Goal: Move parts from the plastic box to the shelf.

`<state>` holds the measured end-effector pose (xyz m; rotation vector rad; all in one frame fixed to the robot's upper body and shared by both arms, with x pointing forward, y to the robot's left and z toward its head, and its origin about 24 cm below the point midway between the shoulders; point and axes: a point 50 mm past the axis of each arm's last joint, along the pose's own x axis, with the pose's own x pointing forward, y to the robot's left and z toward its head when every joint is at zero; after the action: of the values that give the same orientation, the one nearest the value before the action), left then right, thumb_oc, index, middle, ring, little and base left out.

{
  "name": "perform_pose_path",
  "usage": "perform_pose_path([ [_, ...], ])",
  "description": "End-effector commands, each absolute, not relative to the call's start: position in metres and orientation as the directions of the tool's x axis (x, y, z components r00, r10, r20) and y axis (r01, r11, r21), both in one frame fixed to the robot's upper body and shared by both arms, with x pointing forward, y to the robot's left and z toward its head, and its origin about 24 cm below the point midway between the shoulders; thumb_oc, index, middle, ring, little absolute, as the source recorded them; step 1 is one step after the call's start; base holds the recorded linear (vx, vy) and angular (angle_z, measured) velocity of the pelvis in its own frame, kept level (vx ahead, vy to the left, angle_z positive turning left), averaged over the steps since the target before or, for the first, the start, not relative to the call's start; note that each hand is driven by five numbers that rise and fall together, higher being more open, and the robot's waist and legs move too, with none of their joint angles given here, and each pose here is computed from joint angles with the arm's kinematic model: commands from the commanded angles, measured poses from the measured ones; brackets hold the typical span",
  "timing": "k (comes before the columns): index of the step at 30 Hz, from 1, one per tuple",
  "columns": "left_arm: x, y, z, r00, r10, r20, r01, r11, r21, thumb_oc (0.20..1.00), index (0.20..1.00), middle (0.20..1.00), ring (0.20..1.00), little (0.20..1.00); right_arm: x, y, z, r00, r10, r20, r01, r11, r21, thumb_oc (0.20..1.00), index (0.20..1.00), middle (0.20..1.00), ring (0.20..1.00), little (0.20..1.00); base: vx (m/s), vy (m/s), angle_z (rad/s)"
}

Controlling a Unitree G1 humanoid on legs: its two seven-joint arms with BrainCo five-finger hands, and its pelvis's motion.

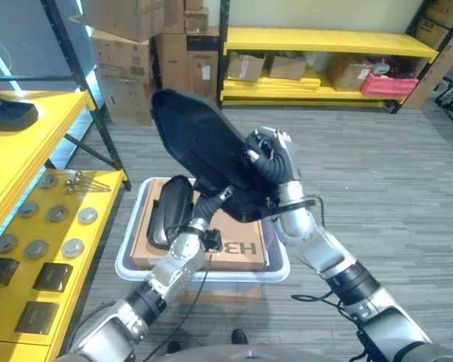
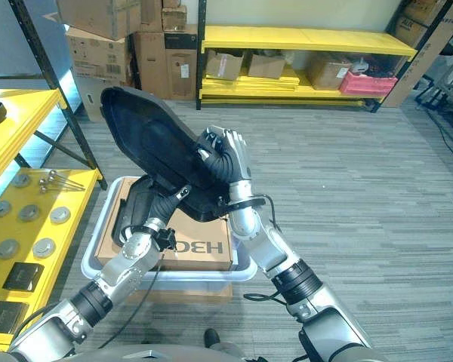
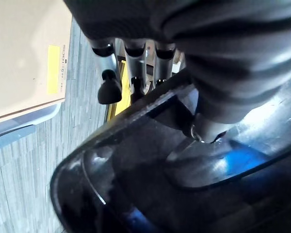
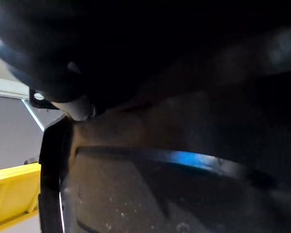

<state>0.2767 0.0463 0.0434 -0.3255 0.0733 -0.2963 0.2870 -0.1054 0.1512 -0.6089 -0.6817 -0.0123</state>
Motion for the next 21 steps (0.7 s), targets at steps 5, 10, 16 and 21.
perform_pose_path([
  [5, 0.305, 0.039, 0.132, 0.898, -0.211, 0.387, 0.336, 0.895, -0.291, 0.2, 0.2, 0.2, 0.2, 0.2, 0.253, -0.055, 0.161, 0.666, 0.342, 0.663, -0.131, 0.929, -0.347, 0.746, 0.746, 0.746, 0.746, 0.746, 0.0, -0.003, -0.01],
  [10, 0.313, 0.083, 0.137, 0.875, -0.137, 0.465, 0.135, 0.99, 0.037, 0.2, 0.2, 0.2, 0.2, 0.2, 0.254, -0.082, 0.162, 0.681, 0.273, 0.68, -0.045, 0.942, -0.333, 1.0, 1.0, 1.0, 1.0, 1.0, 0.0, -0.007, 0.0],
  [16, 0.314, 0.136, 0.128, 0.857, -0.101, 0.506, -0.135, 0.903, 0.409, 0.2, 0.2, 0.2, 0.2, 0.2, 0.247, -0.114, 0.159, 0.7, 0.218, 0.68, 0.026, 0.944, -0.33, 1.0, 1.0, 1.0, 1.0, 1.0, 0.01, -0.031, 0.1],
  [21, 0.31, 0.154, 0.119, 0.868, -0.078, 0.49, -0.191, 0.859, 0.475, 0.2, 0.2, 0.2, 0.2, 0.2, 0.243, -0.126, 0.156, 0.713, 0.2, 0.672, 0.053, 0.941, -0.336, 1.0, 1.0, 1.0, 1.0, 1.0, 0.01, -0.028, 0.13],
])
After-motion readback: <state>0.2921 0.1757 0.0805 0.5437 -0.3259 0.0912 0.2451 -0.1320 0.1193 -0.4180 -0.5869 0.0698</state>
